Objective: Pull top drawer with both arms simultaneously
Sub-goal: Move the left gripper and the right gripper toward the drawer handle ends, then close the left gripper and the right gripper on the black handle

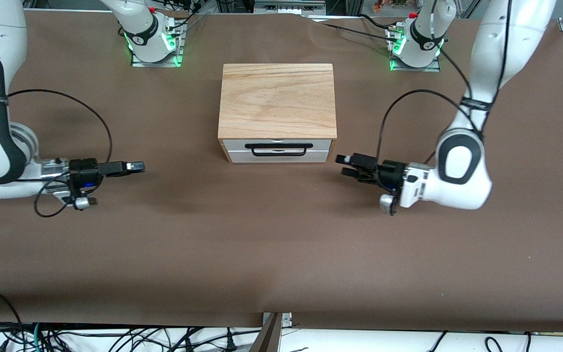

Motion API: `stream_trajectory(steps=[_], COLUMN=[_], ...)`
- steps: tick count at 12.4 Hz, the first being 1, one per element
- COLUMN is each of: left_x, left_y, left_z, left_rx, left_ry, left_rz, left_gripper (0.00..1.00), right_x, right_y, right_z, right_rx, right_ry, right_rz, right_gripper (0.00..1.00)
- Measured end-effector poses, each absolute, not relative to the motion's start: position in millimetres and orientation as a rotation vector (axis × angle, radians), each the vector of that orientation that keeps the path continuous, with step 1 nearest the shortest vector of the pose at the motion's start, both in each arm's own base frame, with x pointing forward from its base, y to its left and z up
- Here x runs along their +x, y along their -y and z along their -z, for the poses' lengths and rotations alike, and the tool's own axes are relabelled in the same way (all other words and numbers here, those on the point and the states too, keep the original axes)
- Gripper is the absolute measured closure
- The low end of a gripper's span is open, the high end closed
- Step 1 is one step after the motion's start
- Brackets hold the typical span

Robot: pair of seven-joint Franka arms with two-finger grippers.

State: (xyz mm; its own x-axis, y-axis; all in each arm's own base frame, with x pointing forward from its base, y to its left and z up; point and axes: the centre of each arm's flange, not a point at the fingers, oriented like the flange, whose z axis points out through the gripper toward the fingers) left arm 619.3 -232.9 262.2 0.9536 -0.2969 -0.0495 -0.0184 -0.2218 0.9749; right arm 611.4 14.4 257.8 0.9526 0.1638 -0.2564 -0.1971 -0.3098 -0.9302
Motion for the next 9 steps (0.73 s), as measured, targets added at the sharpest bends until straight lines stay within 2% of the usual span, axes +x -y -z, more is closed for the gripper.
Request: stream_trajectory(steps=[2,3,9], left_x=[607.2,601.6,573.7], left_y=[255.7,262.2,295.3], left_z=[-239.7,-232.8,-184.9], left_rx=[1.722,1.696,1.612], left_ry=[0.279,0.300,0.339], left_rz=[0.235,0.217,0.182], left_gripper=[0.05,0.12,0.20], right_x=[598.8,597.1,572.7], right_y=[-41.0,-56.6,-164.1], right_z=[-239.9,-237.6,-196.2], right_rx=[-1.798,-1.774,-1.621], right_ry=[0.046,0.078,0.147], right_rz=[-0.330,-0.312,-0.165], right_gripper=[0.00,0.00,0.00])
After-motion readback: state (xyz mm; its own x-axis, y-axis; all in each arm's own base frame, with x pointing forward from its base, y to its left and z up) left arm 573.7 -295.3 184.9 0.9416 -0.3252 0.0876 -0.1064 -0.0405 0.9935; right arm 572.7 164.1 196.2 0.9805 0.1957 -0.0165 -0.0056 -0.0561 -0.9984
